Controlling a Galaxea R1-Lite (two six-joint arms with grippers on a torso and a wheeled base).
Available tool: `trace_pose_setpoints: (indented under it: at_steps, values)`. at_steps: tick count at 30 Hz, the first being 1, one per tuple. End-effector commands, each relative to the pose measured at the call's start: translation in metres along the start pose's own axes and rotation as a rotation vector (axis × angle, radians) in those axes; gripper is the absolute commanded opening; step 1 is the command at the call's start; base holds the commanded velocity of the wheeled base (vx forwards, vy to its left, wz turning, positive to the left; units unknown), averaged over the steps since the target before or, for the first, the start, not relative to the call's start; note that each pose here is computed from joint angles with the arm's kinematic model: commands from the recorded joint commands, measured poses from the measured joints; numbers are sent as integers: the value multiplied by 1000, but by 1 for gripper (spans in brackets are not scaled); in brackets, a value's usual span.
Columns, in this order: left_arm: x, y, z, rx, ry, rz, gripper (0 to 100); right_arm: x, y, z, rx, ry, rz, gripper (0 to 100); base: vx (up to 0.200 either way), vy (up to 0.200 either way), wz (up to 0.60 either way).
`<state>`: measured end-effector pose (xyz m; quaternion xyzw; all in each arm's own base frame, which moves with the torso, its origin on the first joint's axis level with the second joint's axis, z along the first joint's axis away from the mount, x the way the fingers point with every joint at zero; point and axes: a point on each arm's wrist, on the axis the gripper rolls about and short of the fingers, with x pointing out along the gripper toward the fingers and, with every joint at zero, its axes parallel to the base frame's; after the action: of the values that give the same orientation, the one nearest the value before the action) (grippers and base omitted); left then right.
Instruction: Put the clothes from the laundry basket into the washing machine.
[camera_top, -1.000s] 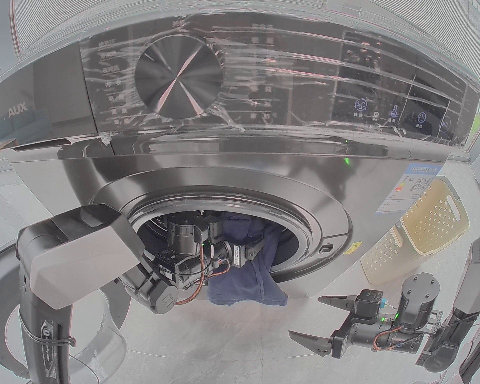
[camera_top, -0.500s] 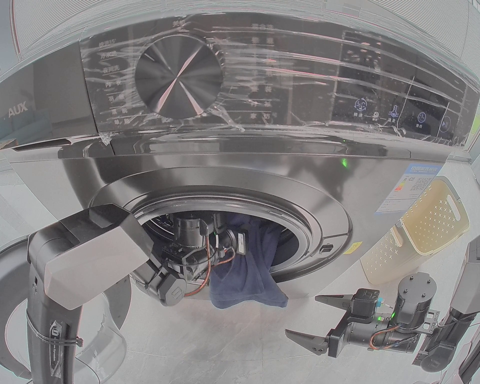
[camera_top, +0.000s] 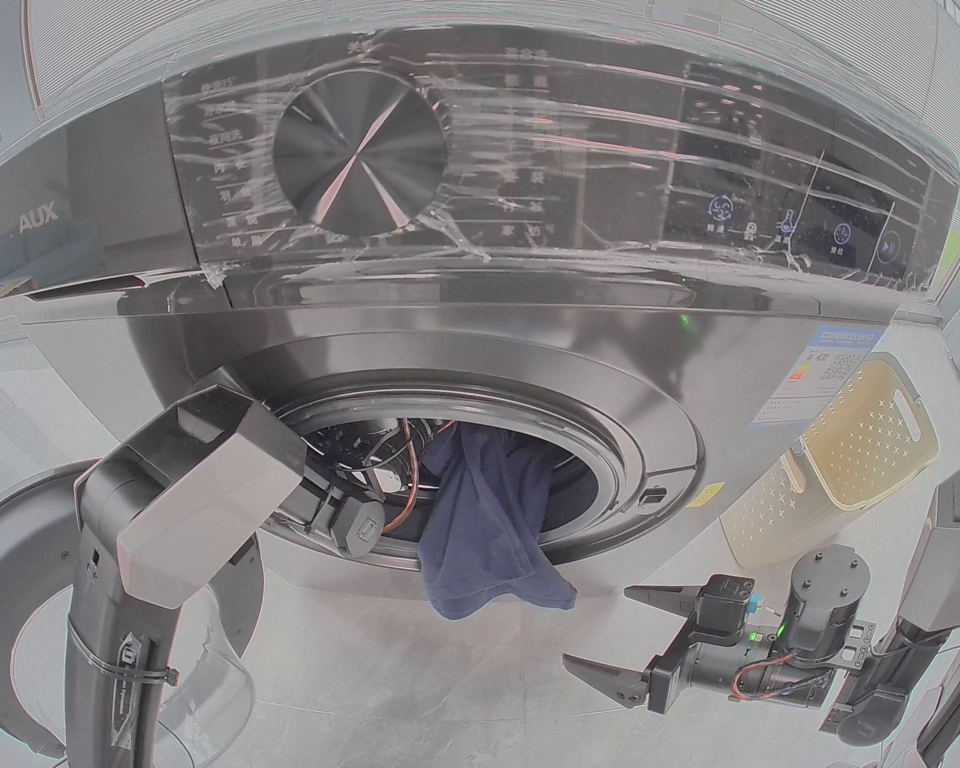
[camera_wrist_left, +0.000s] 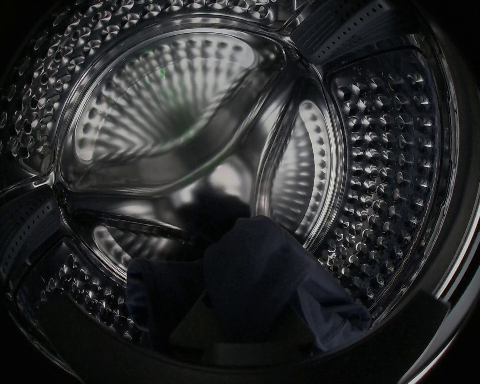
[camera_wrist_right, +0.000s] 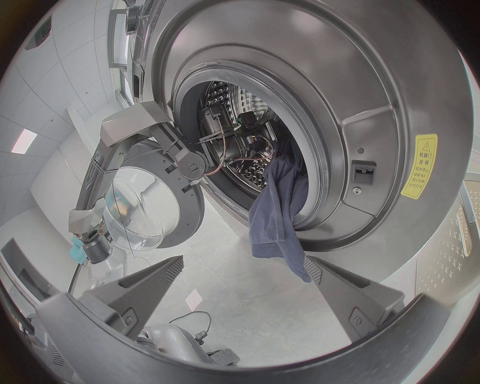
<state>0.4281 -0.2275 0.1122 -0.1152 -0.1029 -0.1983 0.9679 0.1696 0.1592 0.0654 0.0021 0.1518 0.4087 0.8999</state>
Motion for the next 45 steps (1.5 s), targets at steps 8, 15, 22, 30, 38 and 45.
trace_pose_setpoints:
  at_steps: [8,15,22,30,38,45]
  values:
    - [-38,-4,-15,16,212,-24,100,1,4,0,-2,0,4,100,0,0,0]
    - [-73,-14,-31,22,387,-117,100,0,4,-2,-2,8,4,100,0,0,0]
    - [-89,-13,-63,64,504,-132,100,-1,4,-3,-1,15,0,100,0,0,0]
    - [-67,-8,-56,59,413,-112,0,-1,4,-2,-1,9,2,100,0,0,0]
    - [-15,-9,-35,-13,94,-62,0,0,4,-2,-2,7,2,100,0,0,0]
    - [7,1,-29,-19,-43,-42,0,0,4,-1,-2,6,2,100,0,0,0]
